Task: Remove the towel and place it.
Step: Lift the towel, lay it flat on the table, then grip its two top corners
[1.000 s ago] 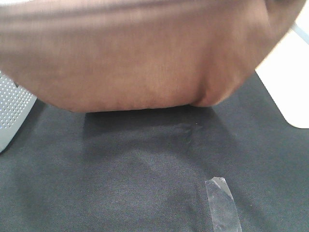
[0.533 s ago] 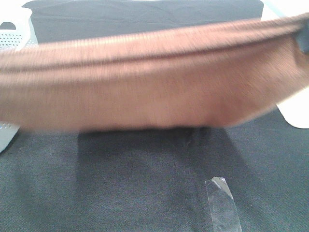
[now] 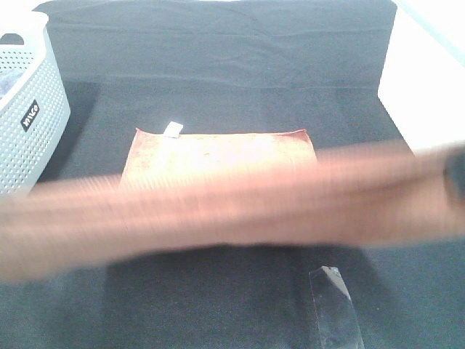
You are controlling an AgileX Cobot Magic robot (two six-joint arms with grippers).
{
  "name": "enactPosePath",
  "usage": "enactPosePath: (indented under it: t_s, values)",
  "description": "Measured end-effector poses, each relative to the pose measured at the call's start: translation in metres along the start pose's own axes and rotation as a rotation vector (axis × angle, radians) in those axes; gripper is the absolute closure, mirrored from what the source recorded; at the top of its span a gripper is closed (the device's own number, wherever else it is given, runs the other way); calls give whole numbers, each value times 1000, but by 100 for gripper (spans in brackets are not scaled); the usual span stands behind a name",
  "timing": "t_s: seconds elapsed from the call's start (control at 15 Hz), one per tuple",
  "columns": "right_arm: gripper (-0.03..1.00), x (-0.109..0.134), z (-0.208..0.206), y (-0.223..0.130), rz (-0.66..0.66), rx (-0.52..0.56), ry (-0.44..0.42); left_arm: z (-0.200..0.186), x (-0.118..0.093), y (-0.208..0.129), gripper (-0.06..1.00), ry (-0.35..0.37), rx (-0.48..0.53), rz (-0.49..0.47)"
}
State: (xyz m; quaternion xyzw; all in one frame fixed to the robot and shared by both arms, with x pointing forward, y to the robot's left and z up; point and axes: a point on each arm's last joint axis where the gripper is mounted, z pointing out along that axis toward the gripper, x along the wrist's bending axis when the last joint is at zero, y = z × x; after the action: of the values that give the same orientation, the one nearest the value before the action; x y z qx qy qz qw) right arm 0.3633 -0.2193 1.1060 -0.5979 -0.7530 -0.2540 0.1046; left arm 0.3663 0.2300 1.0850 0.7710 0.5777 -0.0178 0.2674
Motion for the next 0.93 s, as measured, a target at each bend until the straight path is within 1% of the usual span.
enactPosePath:
  t_s: [0.27,0.33,0.6,0.8,0.93]
  values:
    - [96,-18,33,-4,50,145,-21,44,14,-11,94,-10,203,-67]
    - [96,-21,41,-7,56,179,-19,51,16,-15,94,-14,237,-81]
    - [96,-37,72,-19,98,326,-9,69,23,-33,94,-19,338,-134]
    - [96,-50,99,-18,127,385,-13,78,27,-35,94,-13,392,-150]
    - [96,-57,120,-14,138,436,17,89,33,-34,94,8,459,-163]
